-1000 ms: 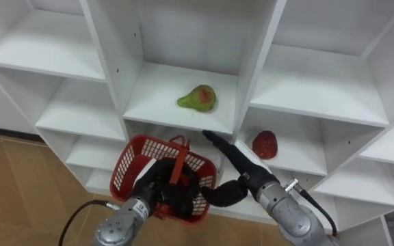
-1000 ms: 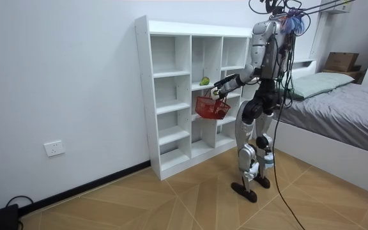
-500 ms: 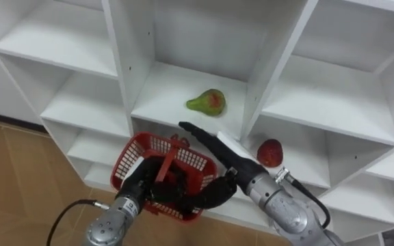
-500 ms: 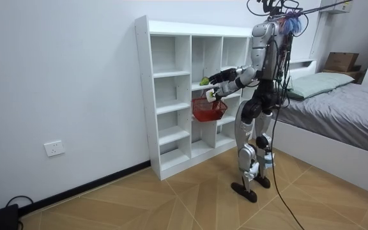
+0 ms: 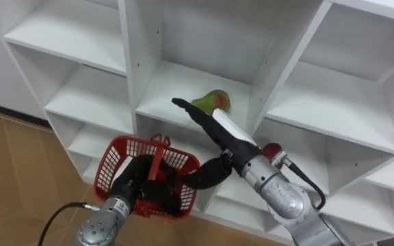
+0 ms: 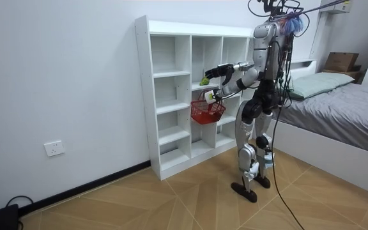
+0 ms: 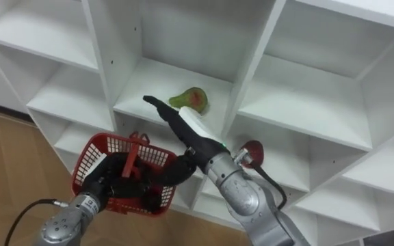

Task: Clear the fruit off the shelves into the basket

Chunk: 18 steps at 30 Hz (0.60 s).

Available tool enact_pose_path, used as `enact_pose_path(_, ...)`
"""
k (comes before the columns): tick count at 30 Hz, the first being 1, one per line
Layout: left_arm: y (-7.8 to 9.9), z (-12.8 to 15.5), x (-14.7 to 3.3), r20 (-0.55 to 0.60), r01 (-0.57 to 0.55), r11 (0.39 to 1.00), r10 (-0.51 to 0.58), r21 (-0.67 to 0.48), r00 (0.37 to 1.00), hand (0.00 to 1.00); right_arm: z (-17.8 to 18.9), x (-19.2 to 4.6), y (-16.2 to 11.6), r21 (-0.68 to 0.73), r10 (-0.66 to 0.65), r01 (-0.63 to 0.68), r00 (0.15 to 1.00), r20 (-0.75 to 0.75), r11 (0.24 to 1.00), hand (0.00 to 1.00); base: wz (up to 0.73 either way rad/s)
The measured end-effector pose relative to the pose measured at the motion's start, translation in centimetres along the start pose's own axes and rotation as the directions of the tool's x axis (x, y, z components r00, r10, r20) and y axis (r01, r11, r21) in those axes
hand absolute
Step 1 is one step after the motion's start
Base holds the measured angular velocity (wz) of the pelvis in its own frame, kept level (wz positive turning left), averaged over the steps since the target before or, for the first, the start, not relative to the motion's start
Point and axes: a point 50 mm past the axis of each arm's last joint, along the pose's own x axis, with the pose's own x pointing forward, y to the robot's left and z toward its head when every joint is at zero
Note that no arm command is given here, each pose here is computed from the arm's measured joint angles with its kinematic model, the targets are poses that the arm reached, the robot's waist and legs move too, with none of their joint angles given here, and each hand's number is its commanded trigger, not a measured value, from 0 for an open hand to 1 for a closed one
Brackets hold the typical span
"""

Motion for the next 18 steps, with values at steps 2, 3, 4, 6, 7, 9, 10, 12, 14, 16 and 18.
enact_pose_path(2,0.0,0.0,0.0,0.001,-0.001,1.000,0.001,0.002,1.000,1.00,0.2,0.2,-0.2,0.004,-0.010,0.010,1.000,0.008,1.000,0.00,0.02)
enact_pose_path(3,0.0,0.0,0.0,0.001,-0.001,1.000,0.001,0.002,1.000,1.00,0.2,0.2,-0.3,0.005,-0.012,0.012,1.000,0.011,1.000,0.00,0.00)
enact_pose_path(4,0.1,0.0,0.0,0.001,-0.003,1.000,0.003,0.001,1.000,1.00,0.4,0.4,-0.5,0.005,-0.019,0.019,1.000,0.018,1.000,0.00,0.00)
enact_pose_path(6,-0.1,0.0,0.0,0.001,0.000,1.000,0.000,-0.005,1.000,1.00,0.5,0.5,-0.7,0.004,-0.040,0.040,0.999,0.025,0.999,0.00,0.05)
enact_pose_path(7,-0.2,0.0,0.0,0.003,0.003,1.000,-0.003,-0.011,1.000,1.00,0.5,0.5,-0.9,0.006,-0.058,0.057,0.998,0.024,0.998,0.00,0.07)
enact_pose_path(9,-0.3,0.0,0.0,0.003,0.015,1.000,-0.015,-0.012,1.000,1.00,0.5,0.5,-1.3,0.006,-0.083,0.083,0.996,0.023,0.997,0.00,0.06)
enact_pose_path(10,-0.3,0.0,0.0,0.003,0.021,1.000,-0.021,-0.012,1.000,1.00,0.4,0.5,-1.6,0.006,-0.100,0.100,0.995,0.022,0.995,0.00,0.10)
enact_pose_path(12,-0.3,0.1,0.0,0.004,0.029,1.000,-0.029,-0.005,1.000,1.00,0.4,0.5,-2.0,0.005,-0.125,0.125,0.992,0.027,0.992,0.00,0.11)
enact_pose_path(14,-0.3,0.1,0.0,0.002,0.033,0.999,-0.033,0.011,0.999,1.00,0.8,0.9,-2.7,-0.007,-0.155,0.155,0.987,0.043,0.988,0.00,0.08)
enact_pose_path(16,-0.3,0.1,0.0,0.002,0.032,0.999,-0.032,0.010,0.999,1.00,0.8,0.9,-3.3,0.001,-0.189,0.189,0.981,0.046,0.982,0.00,0.17)
enact_pose_path(18,-0.3,0.1,0.0,0.003,0.032,0.999,-0.032,0.010,0.999,1.00,0.8,0.9,-4.0,0.008,-0.224,0.224,0.973,0.048,0.974,0.00,0.13)
